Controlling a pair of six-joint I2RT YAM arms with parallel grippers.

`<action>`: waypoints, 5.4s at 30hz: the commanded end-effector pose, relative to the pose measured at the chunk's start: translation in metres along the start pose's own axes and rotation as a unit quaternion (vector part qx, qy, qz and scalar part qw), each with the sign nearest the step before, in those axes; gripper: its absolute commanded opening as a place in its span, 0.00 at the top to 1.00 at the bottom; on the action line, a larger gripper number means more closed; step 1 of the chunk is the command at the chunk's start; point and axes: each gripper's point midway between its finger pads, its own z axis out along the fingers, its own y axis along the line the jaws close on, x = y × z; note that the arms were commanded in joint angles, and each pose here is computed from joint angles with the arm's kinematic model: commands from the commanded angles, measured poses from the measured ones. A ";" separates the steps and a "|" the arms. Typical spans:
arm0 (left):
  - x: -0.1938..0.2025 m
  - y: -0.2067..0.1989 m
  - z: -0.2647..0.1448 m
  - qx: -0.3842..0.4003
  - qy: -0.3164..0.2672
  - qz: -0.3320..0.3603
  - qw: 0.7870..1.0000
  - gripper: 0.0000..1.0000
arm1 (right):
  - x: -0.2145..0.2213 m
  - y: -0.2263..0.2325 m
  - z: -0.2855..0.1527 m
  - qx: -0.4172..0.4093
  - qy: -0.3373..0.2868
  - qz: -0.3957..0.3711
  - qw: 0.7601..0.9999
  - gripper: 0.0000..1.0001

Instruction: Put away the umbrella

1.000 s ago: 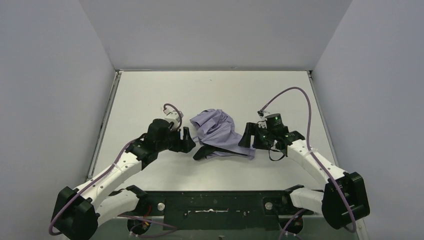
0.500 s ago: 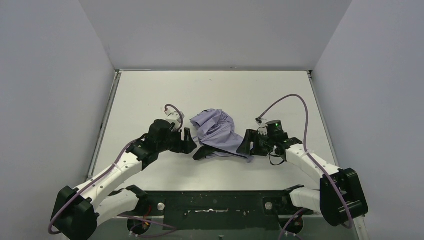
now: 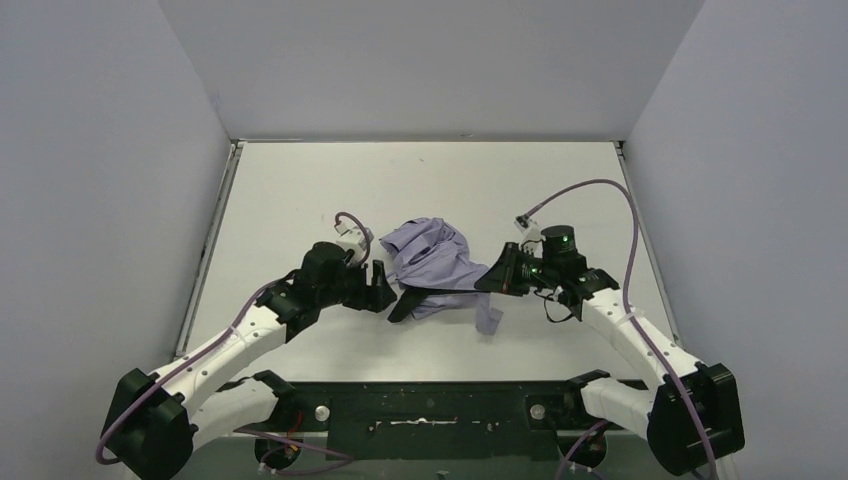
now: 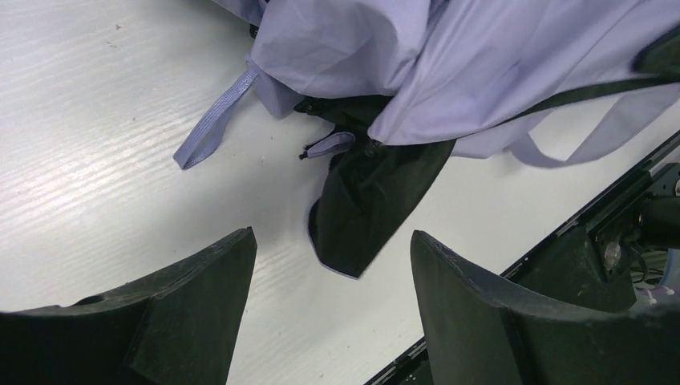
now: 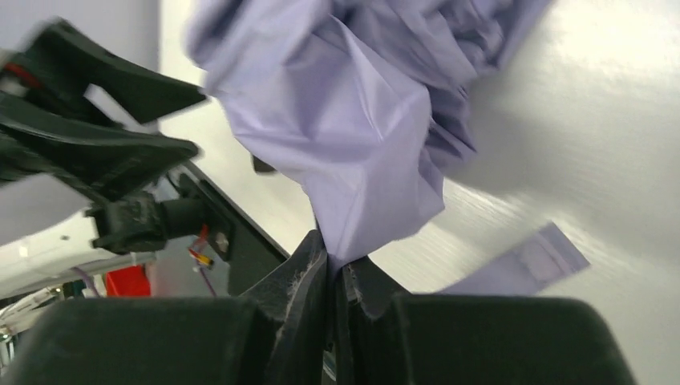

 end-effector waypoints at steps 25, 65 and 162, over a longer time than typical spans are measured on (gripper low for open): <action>-0.021 -0.057 -0.009 0.084 -0.049 0.070 0.993 0.20 | -0.113 0.114 -0.050 -0.018 -0.099 -0.011 0.995 0.97; 0.034 -0.104 0.066 0.076 0.005 0.077 0.994 0.90 | -0.051 0.098 -0.023 0.027 -0.069 0.008 0.997 0.97; 0.025 -0.083 0.073 -0.025 -0.045 0.219 0.974 0.55 | -0.185 0.192 -0.015 -0.166 -0.204 0.150 0.953 1.00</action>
